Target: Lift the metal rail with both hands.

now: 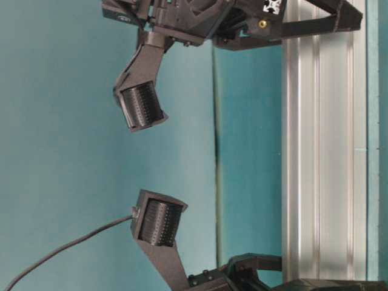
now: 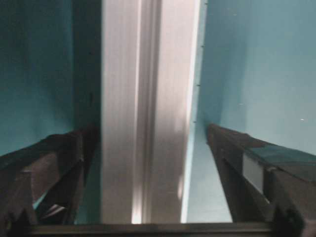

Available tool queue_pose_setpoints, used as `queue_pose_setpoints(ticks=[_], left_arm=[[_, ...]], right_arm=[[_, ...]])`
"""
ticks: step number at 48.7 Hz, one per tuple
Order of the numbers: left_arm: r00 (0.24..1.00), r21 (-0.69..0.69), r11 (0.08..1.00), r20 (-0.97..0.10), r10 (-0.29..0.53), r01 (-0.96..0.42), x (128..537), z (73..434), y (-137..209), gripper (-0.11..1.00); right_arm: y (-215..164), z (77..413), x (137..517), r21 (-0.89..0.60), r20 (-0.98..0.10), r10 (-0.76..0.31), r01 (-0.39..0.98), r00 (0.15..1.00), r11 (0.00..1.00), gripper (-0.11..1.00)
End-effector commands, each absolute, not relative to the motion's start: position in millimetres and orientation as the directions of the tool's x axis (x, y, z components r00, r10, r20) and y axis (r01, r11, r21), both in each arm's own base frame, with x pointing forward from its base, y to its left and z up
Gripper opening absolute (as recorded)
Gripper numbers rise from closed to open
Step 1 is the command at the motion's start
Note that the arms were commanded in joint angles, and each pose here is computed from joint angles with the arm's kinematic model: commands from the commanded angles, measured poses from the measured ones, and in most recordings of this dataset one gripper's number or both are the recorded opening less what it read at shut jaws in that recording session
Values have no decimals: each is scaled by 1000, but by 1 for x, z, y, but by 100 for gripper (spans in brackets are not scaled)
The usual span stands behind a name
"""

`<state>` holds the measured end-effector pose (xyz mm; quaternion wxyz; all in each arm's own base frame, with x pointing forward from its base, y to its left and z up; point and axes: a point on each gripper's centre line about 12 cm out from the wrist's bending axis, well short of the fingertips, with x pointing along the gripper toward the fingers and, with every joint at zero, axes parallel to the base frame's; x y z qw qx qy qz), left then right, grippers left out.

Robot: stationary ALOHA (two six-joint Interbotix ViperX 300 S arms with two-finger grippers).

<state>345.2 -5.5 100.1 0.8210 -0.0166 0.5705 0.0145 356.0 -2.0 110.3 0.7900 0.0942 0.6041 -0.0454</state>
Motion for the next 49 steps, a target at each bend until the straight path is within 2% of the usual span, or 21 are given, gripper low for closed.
queue_pose_setpoints(ticks=[1,9,16,28,40,49], left_arm=[[376,-12,999,-927,3,-38,349,108,-7,95],[431,-16,999,-903,2,-38,350,130,-6,95],[521,-20,999,-854,0,-34,347,164,-6,95],[624,-25,999,-782,-2,-29,331,207,-6,95],[731,-32,999,-683,-6,-22,317,250,-6,95],[806,-42,999,-592,-8,-20,307,271,-6,95]], right_arm=[[-1,115,358,100,-957,43,186,287,977,95],[-1,134,360,106,-936,38,178,350,978,95],[-2,161,361,120,-894,34,167,447,979,95],[-2,214,356,139,-795,24,143,607,980,95],[-2,257,339,153,-709,22,123,705,981,95],[-2,276,323,159,-659,18,115,752,981,95]])
